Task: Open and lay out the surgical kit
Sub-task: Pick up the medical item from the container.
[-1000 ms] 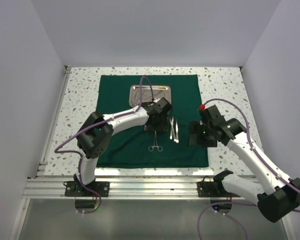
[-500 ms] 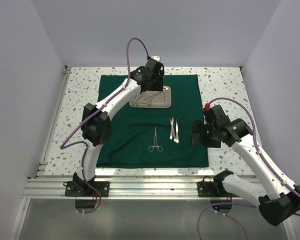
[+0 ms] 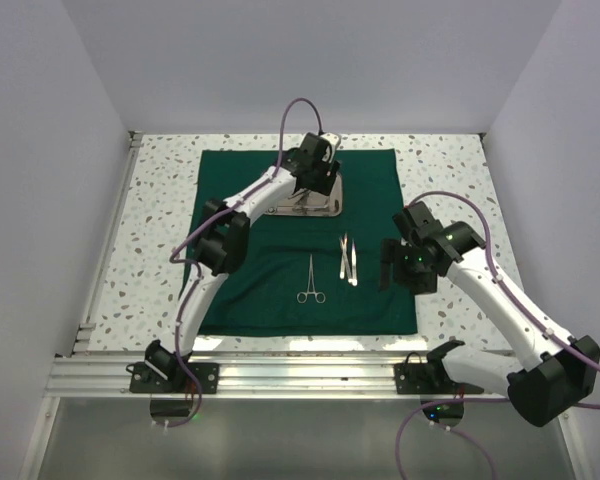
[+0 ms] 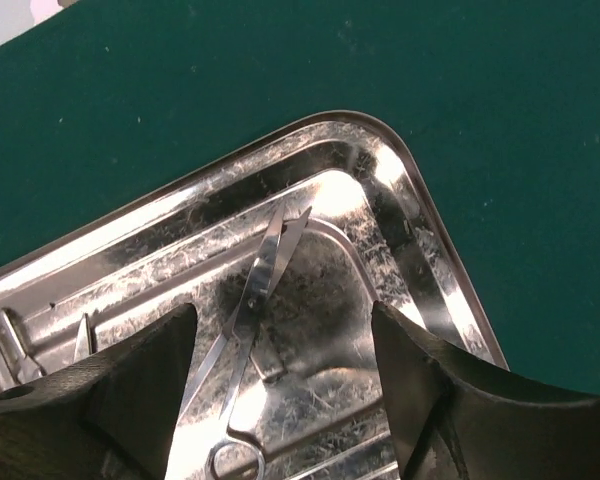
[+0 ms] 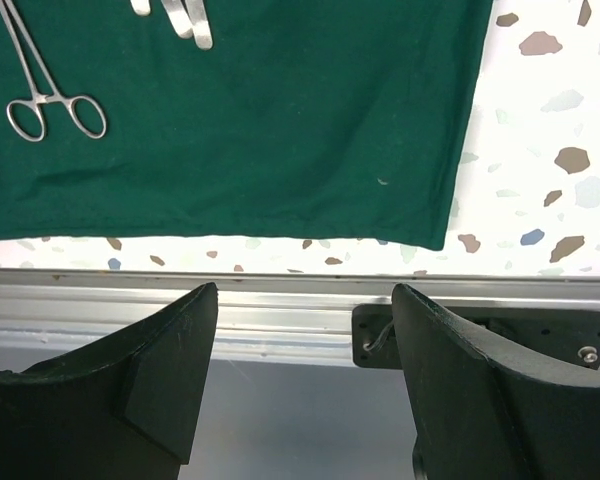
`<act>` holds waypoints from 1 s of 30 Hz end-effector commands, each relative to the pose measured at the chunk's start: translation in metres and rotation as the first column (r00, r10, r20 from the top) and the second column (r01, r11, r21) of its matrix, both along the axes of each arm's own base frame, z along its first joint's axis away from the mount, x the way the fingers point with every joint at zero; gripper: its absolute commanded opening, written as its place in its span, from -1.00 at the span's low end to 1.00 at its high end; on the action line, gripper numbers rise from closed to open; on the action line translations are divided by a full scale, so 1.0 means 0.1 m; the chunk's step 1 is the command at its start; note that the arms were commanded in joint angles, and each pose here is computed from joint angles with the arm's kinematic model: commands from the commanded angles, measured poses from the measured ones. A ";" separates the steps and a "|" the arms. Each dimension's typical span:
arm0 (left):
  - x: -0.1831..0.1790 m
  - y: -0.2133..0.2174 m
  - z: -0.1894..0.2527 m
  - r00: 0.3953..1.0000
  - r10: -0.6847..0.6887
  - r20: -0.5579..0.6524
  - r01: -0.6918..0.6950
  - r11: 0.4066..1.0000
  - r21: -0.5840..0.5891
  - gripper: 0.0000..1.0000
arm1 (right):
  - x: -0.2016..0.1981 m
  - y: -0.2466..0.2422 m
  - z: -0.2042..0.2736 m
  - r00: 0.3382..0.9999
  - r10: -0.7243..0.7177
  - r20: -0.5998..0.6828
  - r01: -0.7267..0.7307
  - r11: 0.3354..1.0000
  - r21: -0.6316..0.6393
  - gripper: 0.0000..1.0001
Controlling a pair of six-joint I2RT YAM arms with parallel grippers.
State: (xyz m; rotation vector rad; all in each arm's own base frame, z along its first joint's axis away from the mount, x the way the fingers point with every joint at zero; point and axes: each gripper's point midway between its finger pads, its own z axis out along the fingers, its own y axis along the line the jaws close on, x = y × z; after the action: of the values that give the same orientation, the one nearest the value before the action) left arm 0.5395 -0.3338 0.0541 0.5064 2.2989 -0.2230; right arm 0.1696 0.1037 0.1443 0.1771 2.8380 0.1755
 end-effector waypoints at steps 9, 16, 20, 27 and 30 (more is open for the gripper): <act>0.26 0.11 -0.44 0.999 -0.047 -0.007 0.047 0.999 0.009 0.42 | 0.16 0.02 0.01 0.999 -0.048 -0.012 0.048 0.998 -0.036 0.47; 0.00 0.27 -0.78 0.984 -0.077 -0.161 0.082 0.996 0.026 -0.38 | 0.30 0.12 -0.09 0.999 -0.038 -0.033 0.037 0.999 -0.032 0.47; -0.19 0.40 -1.01 0.969 -0.083 -0.232 0.102 0.993 0.067 -0.84 | 0.38 0.20 -0.15 0.999 -0.025 -0.036 0.025 1.000 -0.015 0.47; -0.29 0.45 -1.03 0.954 -0.067 -0.291 0.081 0.996 0.037 -1.00 | 0.46 0.27 -0.19 0.999 0.005 -0.036 -0.005 1.000 0.000 0.47; -0.25 0.35 -0.79 0.960 -0.067 -0.271 0.063 0.998 -0.023 -1.00 | 0.46 0.28 -0.19 0.999 0.011 -0.033 -0.011 1.000 0.007 0.47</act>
State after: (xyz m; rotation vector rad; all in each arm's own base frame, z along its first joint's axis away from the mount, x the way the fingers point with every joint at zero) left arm 0.5675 -0.3183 0.0270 0.5568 2.2777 -0.3409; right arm 0.2021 0.1223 0.1127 0.1962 2.9275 0.1203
